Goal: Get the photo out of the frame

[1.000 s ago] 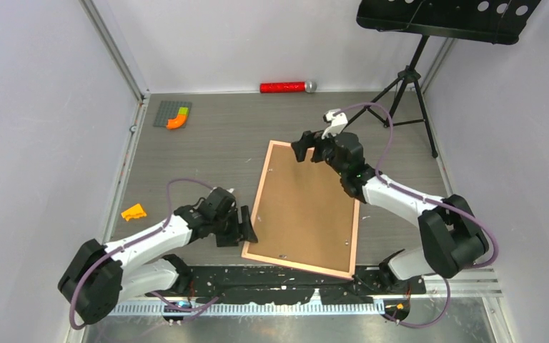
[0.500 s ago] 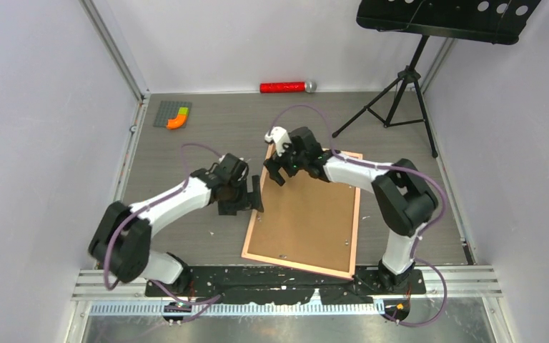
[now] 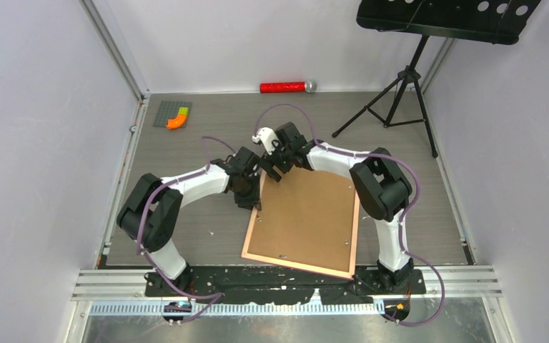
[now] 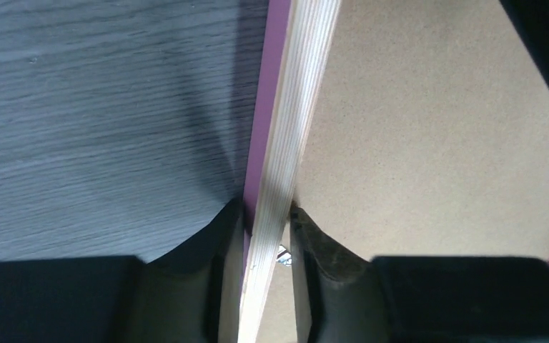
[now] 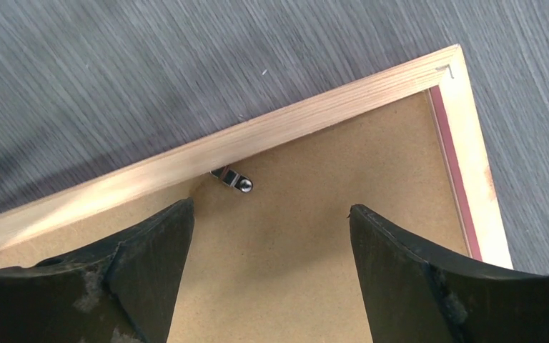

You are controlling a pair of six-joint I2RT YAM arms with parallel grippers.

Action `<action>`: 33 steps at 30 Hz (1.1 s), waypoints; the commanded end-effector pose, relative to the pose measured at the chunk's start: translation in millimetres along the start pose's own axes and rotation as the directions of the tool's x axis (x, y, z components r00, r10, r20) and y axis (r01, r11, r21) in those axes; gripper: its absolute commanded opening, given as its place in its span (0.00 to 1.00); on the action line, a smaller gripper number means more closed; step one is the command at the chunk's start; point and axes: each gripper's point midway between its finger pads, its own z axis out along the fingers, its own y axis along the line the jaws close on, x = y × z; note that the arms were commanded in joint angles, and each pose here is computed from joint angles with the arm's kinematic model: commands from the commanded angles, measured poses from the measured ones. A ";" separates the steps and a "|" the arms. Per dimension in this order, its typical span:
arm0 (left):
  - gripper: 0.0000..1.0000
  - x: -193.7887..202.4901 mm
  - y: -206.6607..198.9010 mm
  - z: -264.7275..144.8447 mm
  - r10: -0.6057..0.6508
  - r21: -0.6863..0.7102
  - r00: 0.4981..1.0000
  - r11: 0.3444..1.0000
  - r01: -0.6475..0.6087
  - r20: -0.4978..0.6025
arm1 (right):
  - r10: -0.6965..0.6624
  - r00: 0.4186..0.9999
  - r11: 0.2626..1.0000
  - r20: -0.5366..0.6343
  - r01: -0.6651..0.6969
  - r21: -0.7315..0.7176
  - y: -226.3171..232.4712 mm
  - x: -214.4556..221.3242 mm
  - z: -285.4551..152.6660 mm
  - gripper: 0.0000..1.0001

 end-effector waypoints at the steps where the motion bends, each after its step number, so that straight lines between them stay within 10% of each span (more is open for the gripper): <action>1: 0.21 -2.6 -5.7 5.6 0.012 0.030 1.000 0.999 -0.012 -0.012 | 0.050 0.999 0.999 -0.018 -0.050 -0.001 1.8 0.2 10.9 0.82; 10: 0.06 8.7 -8.5 14.4 0.001 0.068 0.998 0.998 0.003 -0.057 | 0.160 0.987 0.984 0.026 -0.157 -0.084 26.0 -9.2 27.9 0.76; 15: 0.02 17.6 -4.8 13.9 -0.003 0.073 0.997 0.997 0.008 -0.072 | 0.317 0.947 0.946 0.044 -0.320 0.061 5.5 -7.1 38.1 0.45; 33: 0.01 37.0 9.6 13.0 -0.049 0.039 0.994 0.998 0.053 -0.094 | 0.670 0.713 0.596 0.204 -0.681 0.425 -51.4 18.6 16.2 0.10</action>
